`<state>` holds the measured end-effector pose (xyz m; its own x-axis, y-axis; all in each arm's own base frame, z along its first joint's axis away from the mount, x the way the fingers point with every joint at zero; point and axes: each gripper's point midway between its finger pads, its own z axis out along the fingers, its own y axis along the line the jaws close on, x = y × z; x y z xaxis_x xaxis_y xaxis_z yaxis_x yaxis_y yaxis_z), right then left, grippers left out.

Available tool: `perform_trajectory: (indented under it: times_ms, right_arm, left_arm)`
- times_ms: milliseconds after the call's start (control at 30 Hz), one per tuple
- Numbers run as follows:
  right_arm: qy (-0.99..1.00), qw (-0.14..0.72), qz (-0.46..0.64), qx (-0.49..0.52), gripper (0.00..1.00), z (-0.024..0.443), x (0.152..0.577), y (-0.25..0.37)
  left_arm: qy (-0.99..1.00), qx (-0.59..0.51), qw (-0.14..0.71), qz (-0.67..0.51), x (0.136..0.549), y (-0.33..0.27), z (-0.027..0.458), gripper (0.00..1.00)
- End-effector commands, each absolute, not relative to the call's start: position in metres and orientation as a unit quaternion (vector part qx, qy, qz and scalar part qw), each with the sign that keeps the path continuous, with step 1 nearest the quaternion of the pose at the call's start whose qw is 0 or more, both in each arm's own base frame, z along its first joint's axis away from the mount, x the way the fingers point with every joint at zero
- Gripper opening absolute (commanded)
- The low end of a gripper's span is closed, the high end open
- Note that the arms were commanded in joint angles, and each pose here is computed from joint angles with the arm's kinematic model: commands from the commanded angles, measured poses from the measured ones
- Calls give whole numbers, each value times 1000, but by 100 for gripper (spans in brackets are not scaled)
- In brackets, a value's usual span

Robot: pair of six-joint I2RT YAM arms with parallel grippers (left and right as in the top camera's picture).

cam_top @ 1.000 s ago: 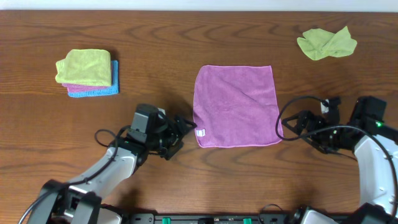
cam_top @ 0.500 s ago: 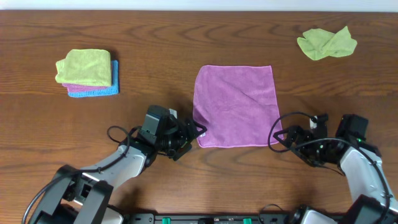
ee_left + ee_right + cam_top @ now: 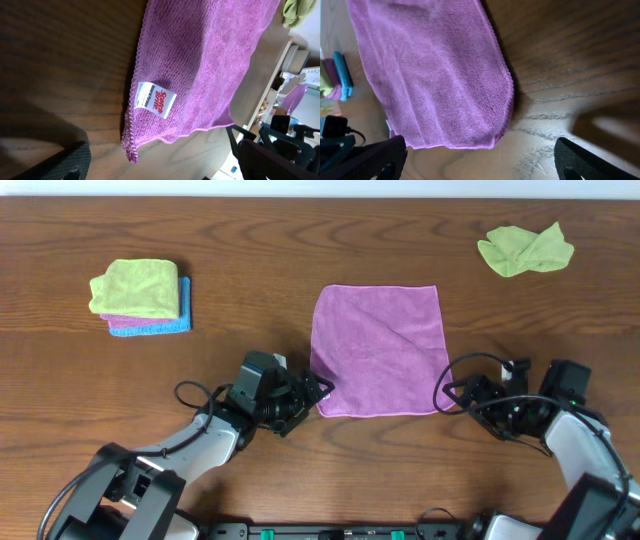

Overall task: Fold the cloth
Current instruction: 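Grasp the near left and right corners of the purple cloth with both grippers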

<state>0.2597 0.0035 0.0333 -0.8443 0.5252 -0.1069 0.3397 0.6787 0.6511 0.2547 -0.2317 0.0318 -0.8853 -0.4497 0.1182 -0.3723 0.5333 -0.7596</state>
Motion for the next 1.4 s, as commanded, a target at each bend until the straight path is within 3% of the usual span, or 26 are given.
perform_trajectory:
  times_ms: [0,700,800,1233,1367]
  right_arm:
    - [899,129,333,253,94,26,258,5]
    - [899,128,341,243,89,14,278,22]
    - [898,134,340,245,88,14,280,21]
    - [899,101,338,260,74,-4,274,23]
    - [902,99,333,255,64,-6,274,24]
  left_arm:
    - [878,-239,55,-412,257,-233,29,95]
    - [865,-271,48,-420,262,-250,15,100]
    - [862,-276,44,-423,263,-252,13,90]
    - [865,-266,32,-424,255,-259,12,65]
    - [866,-262,32,-424,254,-260,12,47]
